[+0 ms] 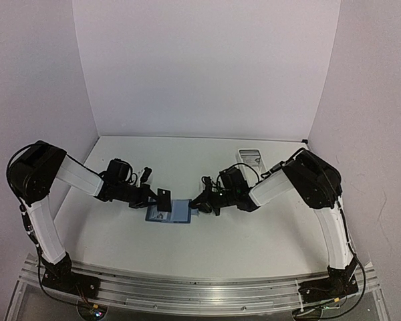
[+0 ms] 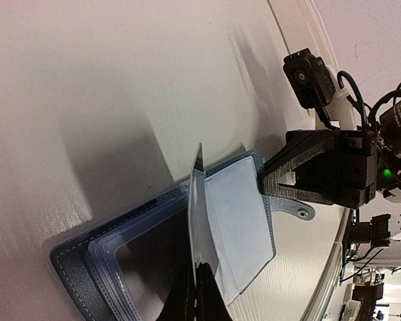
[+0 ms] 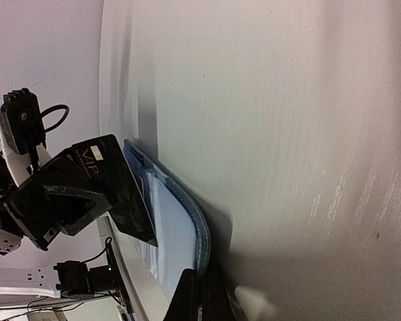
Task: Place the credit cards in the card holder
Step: Insert the credit card into the card holder.
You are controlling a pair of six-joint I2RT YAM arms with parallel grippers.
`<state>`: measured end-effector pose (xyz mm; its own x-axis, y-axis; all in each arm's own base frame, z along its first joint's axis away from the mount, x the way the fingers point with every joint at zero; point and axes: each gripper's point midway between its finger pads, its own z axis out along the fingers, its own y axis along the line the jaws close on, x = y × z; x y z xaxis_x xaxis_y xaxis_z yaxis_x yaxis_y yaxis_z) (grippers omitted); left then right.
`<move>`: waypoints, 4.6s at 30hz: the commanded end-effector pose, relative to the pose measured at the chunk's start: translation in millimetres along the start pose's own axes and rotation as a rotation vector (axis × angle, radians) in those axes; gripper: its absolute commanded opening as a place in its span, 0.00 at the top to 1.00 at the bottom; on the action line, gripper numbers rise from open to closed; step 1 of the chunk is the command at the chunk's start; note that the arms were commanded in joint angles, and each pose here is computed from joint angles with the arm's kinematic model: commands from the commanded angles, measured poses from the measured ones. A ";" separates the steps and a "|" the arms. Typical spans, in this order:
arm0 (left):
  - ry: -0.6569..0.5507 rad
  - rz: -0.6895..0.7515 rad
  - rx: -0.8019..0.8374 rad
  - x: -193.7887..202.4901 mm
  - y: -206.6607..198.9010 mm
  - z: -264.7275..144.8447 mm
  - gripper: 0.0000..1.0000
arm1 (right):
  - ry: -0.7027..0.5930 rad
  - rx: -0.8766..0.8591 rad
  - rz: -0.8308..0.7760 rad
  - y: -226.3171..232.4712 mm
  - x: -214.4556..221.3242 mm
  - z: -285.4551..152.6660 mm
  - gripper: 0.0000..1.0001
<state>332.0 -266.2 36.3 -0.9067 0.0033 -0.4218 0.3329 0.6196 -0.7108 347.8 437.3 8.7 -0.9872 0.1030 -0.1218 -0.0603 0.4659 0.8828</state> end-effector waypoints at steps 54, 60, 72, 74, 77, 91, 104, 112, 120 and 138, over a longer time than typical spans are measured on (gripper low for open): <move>0.236 -0.203 0.084 67.1 -1.0 16.9 1.00 | -0.021 0.090 0.048 -25.9 7.7 -6.0 1.00; 0.278 -0.222 0.089 69.1 -1.3 20.1 1.00 | -0.028 0.089 0.046 -25.1 6.3 -6.3 1.00; 0.364 -0.353 0.040 71.9 8.1 9.6 1.00 | -0.051 0.083 0.044 -22.5 3.0 -8.3 1.00; 0.371 -0.352 0.053 72.7 5.3 9.5 1.00 | -0.052 0.082 0.044 -22.7 2.9 -8.0 1.00; 0.372 -0.356 0.057 73.0 4.0 10.0 1.00 | -0.052 0.078 0.042 -22.7 2.9 -7.7 1.00; 0.301 -0.290 0.147 52.4 -16.5 45.5 1.00 | -0.037 0.059 0.033 -21.0 2.6 -1.4 1.00; 0.374 -0.215 0.008 43.3 -22.4 38.6 0.61 | -0.057 0.059 0.027 -17.5 1.5 -7.1 1.00; 0.425 -0.188 -0.018 35.0 -36.4 25.8 0.38 | -0.087 0.052 0.007 -8.5 -7.5 -14.2 1.00; 0.438 -0.127 -0.021 23.7 -48.5 17.0 0.23 | -0.101 0.045 -0.008 -0.1 -10.7 -18.8 1.00; 0.159 -0.066 -0.097 -26.3 -11.3 -34.1 0.16 | -0.134 0.162 -0.119 31.7 -37.1 -31.6 0.60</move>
<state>345.4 -255.9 91.9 -0.9546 0.1140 -0.2753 0.2808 0.6529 -0.7035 361.0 425.6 25.0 -0.9683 0.1637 -0.1888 -0.0739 0.5344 0.8420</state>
